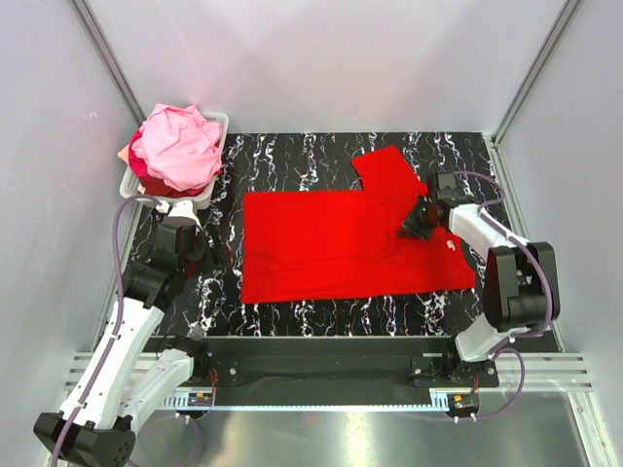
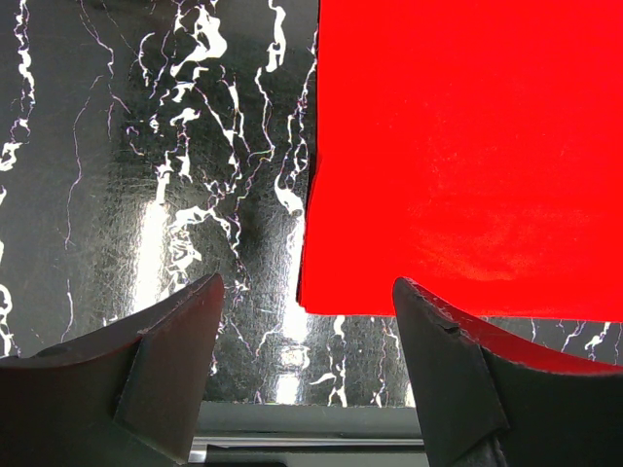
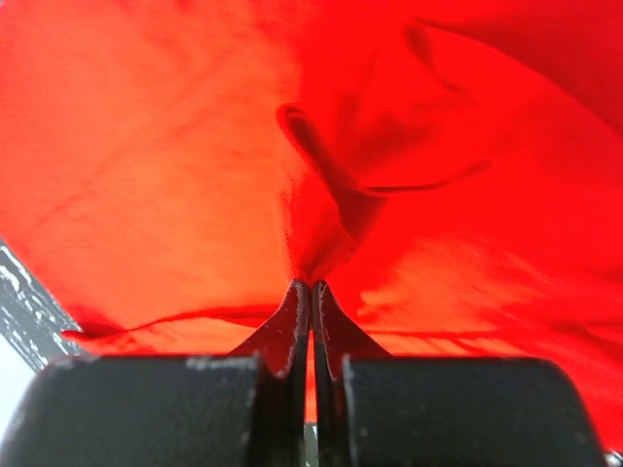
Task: Fold and stack the t-shirts
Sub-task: Fold the tshirt
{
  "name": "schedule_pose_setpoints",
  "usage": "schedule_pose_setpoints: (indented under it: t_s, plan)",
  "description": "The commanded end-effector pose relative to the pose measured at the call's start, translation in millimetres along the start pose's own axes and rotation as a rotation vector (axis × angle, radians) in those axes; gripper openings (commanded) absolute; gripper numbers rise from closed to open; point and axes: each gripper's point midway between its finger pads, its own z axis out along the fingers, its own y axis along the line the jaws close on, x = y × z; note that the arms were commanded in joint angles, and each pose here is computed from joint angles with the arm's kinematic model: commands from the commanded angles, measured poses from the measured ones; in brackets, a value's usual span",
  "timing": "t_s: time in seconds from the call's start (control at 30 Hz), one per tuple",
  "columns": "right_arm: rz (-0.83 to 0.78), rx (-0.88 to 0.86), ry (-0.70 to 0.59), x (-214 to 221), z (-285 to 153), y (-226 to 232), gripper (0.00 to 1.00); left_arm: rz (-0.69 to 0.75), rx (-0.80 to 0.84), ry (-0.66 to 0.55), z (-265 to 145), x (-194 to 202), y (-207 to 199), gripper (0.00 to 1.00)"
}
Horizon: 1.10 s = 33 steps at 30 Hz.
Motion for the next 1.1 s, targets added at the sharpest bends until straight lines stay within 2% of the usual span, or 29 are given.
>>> schedule_pose_setpoints:
  t_s: [0.0, 0.47, 0.53, 0.57, 0.63, 0.7, 0.9, 1.07]
  plan:
    - [-0.055, -0.051, 0.004, -8, 3, 31, 0.00, 0.006, 0.003, -0.065, -2, -15, -2, 0.76]
    - [-0.156, 0.000, 0.043, -20, 61, 69, 0.00, 0.004, -0.010, -0.061, -1, -15, 0, 0.76]
    - [-0.186, 0.000, 0.044, -25, 66, 75, 0.09, 0.004, -0.012, -0.061, -1, -15, 1, 0.76]
    - [-0.209, -0.006, 0.032, -31, 65, 82, 0.36, 0.003, -0.016, -0.057, 0, -14, 1, 0.76]
    - [-0.235, 0.000, 0.046, -30, 67, 83, 0.55, 0.002, -0.019, -0.057, 0, -14, 2, 0.76]
    - [-0.276, -0.016, 0.026, -38, 61, 91, 0.65, 0.003, -0.020, -0.056, 0, -14, 1, 0.76]
    - [-0.343, 0.048, -0.095, -66, 21, 90, 0.73, 0.002, -0.032, -0.050, 2, -13, 3, 0.76]
    - [-0.291, 0.138, -0.143, -73, -1, 58, 0.72, -0.008, -0.053, -0.051, 3, -13, 7, 0.75]
